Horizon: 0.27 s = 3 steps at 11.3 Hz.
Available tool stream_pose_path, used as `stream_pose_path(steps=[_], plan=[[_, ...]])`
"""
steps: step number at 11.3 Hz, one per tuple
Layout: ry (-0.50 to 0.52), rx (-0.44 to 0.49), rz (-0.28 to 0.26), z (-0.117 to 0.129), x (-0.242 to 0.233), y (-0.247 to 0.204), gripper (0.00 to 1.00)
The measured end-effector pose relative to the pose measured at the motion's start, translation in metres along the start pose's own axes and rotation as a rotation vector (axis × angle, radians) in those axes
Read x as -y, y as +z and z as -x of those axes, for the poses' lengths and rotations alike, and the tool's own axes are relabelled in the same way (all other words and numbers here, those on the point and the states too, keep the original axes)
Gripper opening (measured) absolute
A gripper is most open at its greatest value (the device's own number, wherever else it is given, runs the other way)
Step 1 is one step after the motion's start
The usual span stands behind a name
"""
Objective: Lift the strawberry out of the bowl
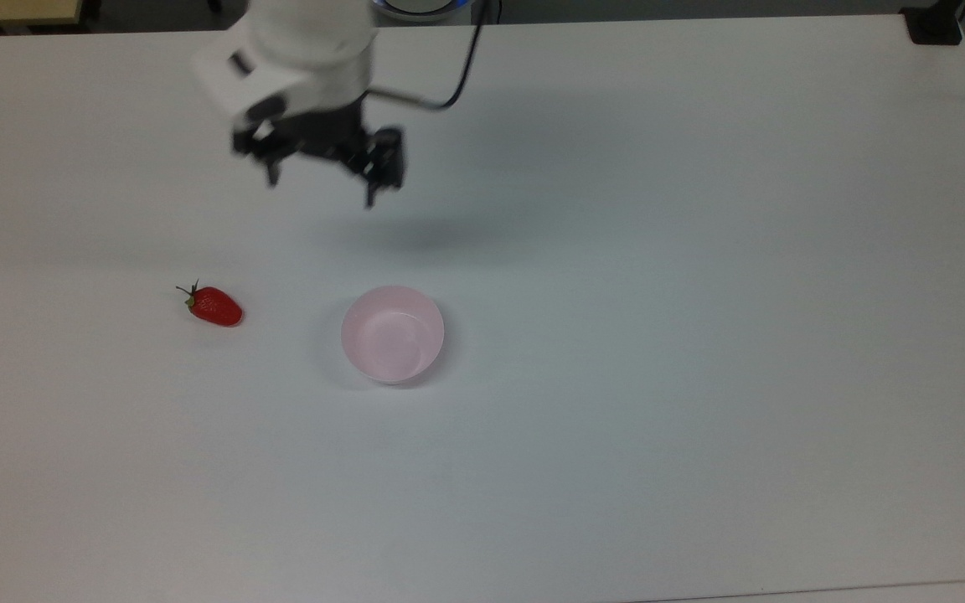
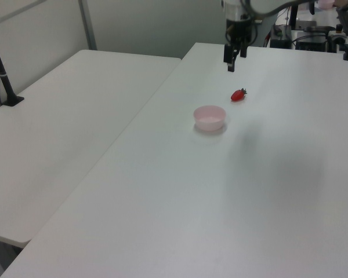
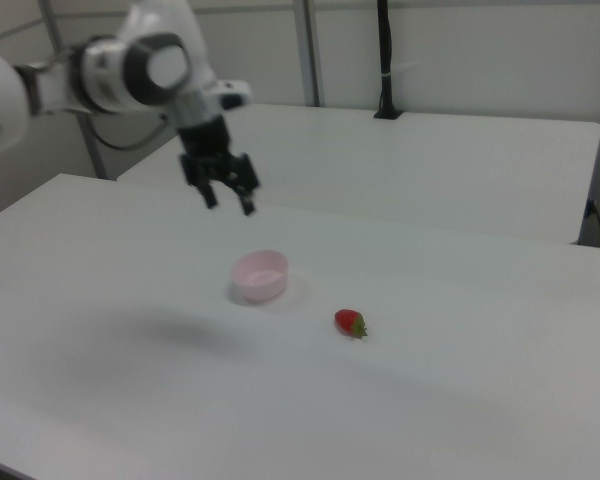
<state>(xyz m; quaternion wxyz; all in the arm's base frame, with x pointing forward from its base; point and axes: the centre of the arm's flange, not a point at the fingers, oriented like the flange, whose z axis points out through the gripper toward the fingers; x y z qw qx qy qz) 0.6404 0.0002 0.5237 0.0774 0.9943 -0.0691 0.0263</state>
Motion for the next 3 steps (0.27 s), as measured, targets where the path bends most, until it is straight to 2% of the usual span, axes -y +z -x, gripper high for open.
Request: stream_pose_path(steps=[1,3], plan=[[0.001,0.006,0.0,0.017,0.017,-0.023,1.0],[0.008,0.035,-0.022,0.039,0.027,-0.037,1.0]])
